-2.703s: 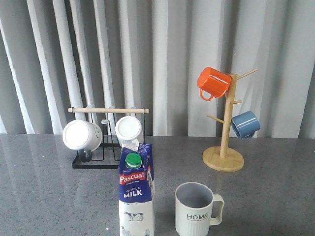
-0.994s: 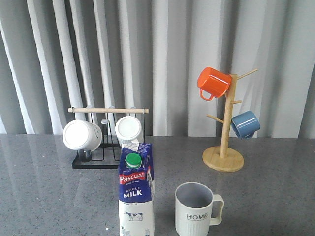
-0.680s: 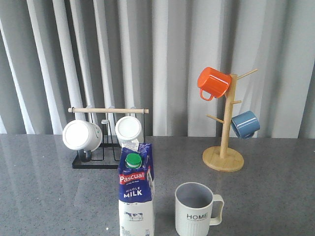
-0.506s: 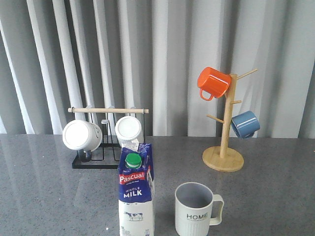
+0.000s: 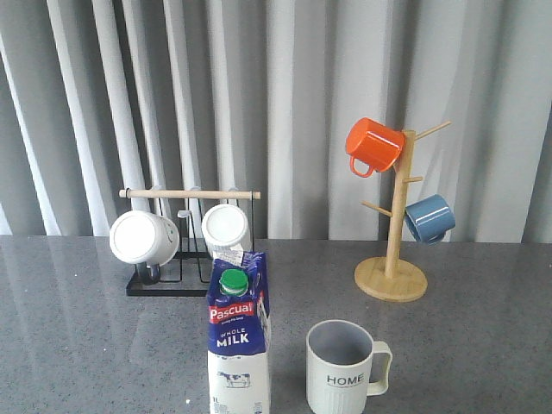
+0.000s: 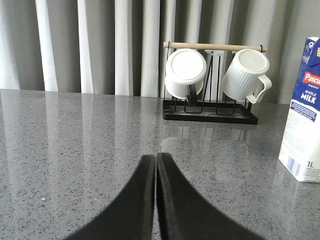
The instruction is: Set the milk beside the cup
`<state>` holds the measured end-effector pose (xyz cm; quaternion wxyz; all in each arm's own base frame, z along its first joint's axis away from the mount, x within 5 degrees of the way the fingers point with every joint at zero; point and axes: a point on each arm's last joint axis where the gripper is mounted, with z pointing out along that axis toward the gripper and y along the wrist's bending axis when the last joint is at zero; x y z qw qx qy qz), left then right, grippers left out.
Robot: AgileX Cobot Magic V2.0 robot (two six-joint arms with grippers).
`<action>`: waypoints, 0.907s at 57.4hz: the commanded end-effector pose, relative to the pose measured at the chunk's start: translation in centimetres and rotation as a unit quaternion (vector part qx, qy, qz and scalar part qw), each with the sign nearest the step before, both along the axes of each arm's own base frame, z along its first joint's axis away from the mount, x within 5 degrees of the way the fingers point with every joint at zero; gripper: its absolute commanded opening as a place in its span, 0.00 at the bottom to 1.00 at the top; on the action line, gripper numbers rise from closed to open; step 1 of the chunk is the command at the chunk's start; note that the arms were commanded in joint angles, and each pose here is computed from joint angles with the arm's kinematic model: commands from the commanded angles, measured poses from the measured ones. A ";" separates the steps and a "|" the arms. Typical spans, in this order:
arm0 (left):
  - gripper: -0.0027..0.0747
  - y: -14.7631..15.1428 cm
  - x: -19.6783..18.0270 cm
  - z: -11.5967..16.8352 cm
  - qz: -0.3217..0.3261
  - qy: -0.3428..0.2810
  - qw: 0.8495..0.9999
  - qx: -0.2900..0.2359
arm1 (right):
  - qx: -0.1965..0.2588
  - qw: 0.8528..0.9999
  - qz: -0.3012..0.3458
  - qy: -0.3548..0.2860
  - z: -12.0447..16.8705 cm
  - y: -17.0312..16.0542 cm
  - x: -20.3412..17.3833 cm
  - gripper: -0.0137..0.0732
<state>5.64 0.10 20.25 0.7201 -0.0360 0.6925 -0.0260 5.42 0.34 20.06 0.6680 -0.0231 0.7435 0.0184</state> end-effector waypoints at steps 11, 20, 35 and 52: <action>0.03 0.0 -0.2 1.2 -0.003 -0.048 0.999 -0.009 | 0.050 0.998 -0.012 -0.031 -0.9 -0.2 0.2 0.15; 0.03 0.0 -0.2 1.2 -0.003 -0.048 0.999 -0.009 | 0.034 0.998 -0.008 -0.051 -0.5 -0.1 0.2 0.15; 0.03 0.0 -0.2 1.2 -0.003 -0.048 0.999 -0.009 | -0.006 0.996 -0.002 -0.086 0.1 0.0 0.2 0.15; 0.03 0.0 -0.2 1.2 -0.003 -0.048 0.999 -0.009 | -0.031 0.996 -0.007 -0.086 0.0 -0.1 0.2 0.15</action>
